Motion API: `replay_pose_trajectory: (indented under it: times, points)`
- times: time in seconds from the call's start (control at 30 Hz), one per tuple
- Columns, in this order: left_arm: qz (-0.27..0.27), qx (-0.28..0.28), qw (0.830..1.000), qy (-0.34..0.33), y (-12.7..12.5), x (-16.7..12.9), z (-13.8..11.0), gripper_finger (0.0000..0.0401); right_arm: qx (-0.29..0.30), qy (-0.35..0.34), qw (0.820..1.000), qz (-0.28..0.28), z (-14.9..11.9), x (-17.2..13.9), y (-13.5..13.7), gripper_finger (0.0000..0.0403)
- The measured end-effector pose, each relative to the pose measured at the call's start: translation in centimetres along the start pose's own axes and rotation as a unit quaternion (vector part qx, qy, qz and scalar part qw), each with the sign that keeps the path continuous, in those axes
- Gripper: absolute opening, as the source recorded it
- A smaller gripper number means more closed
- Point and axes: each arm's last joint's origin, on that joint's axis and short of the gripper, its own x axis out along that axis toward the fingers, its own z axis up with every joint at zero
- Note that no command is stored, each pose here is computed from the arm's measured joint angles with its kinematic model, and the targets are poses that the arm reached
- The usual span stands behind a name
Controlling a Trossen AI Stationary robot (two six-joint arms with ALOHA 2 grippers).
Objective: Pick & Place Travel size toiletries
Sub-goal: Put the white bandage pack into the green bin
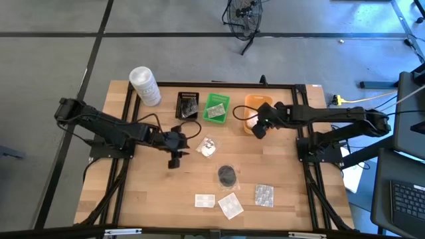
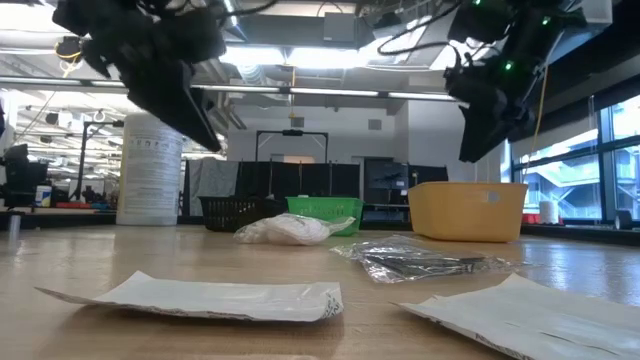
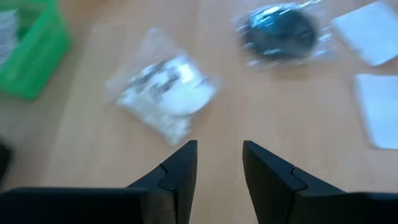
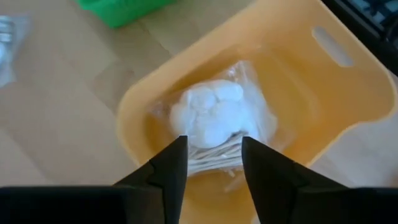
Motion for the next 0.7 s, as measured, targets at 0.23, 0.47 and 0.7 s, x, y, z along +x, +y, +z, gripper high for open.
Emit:
replay_pose_trajectory:
  times: [0.23,0.47,0.7]
  points:
    - [-0.059,0.086,0.994,-0.021,-2.9,-0.4,-0.2,0.0125,-0.028,-0.063,0.997,0.02,-1.0,-2.9,0.9,0.0102]
    - [-0.104,0.162,0.981,-0.031,-6.4,0.0,-1.1,0.0125,-0.025,-0.073,0.995,0.063,-2.2,-4.4,2.1,0.0056]
    - [-0.126,0.258,0.957,-0.029,-8.8,1.9,-2.4,0.0125,-0.042,-0.079,0.992,0.086,-3.6,-5.3,3.6,0.0022]
